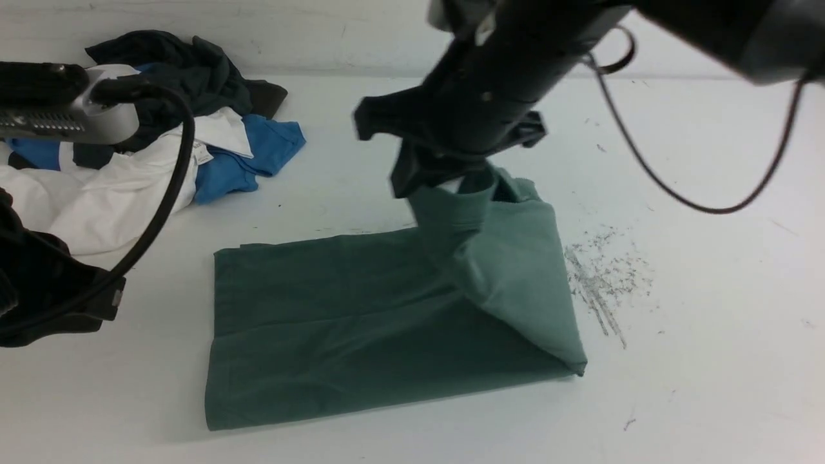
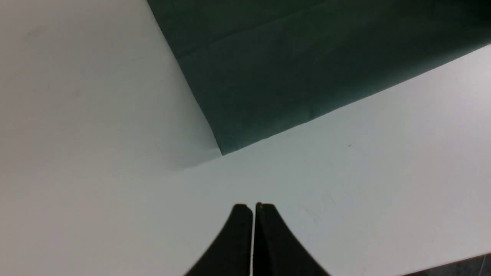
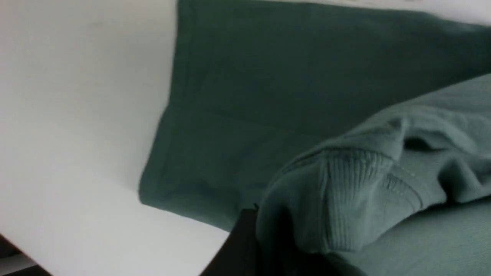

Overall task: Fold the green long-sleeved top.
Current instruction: Use the right arm to drag the right edge of the fabric to the left and folds it over the left edge

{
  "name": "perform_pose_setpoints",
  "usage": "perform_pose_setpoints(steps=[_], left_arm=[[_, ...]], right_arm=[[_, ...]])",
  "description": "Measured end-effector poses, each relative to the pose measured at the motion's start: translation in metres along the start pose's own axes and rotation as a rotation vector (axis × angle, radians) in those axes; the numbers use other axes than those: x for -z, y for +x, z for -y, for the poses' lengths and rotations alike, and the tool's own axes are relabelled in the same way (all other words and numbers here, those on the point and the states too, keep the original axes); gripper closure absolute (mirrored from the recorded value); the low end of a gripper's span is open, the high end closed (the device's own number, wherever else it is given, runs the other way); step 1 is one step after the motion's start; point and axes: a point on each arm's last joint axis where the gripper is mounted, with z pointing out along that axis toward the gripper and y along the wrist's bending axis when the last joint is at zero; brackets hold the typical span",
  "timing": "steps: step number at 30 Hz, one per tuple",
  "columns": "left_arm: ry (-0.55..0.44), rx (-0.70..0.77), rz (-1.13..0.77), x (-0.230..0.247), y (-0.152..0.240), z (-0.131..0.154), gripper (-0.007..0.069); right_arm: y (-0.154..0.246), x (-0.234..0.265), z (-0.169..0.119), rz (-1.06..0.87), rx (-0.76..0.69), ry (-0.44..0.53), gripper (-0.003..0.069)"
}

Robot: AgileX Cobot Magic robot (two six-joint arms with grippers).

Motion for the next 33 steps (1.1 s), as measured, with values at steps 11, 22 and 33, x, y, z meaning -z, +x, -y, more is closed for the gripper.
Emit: perform_pose_setpoints(steps=[11, 22, 33], left_arm=[[-0.036, -0.011, 0.076, 0.019, 0.01, -0.003, 0.0629], [-0.039, -0.013, 0.089, 0.023, 0.013, -0.003, 0.0629], [-0.06, -0.018, 0.083, 0.023, 0.013, -0.005, 0.0629]], right_arm=[[0.008, -0.091, -0.055, -0.117, 0.002, -0.19, 0.0652], [0.019, -0.145, -0.061, -0.106, -0.005, -0.195, 0.0613], [0.014, -0.157, -0.069, 0.005, -0.018, -0.231, 0.0234]])
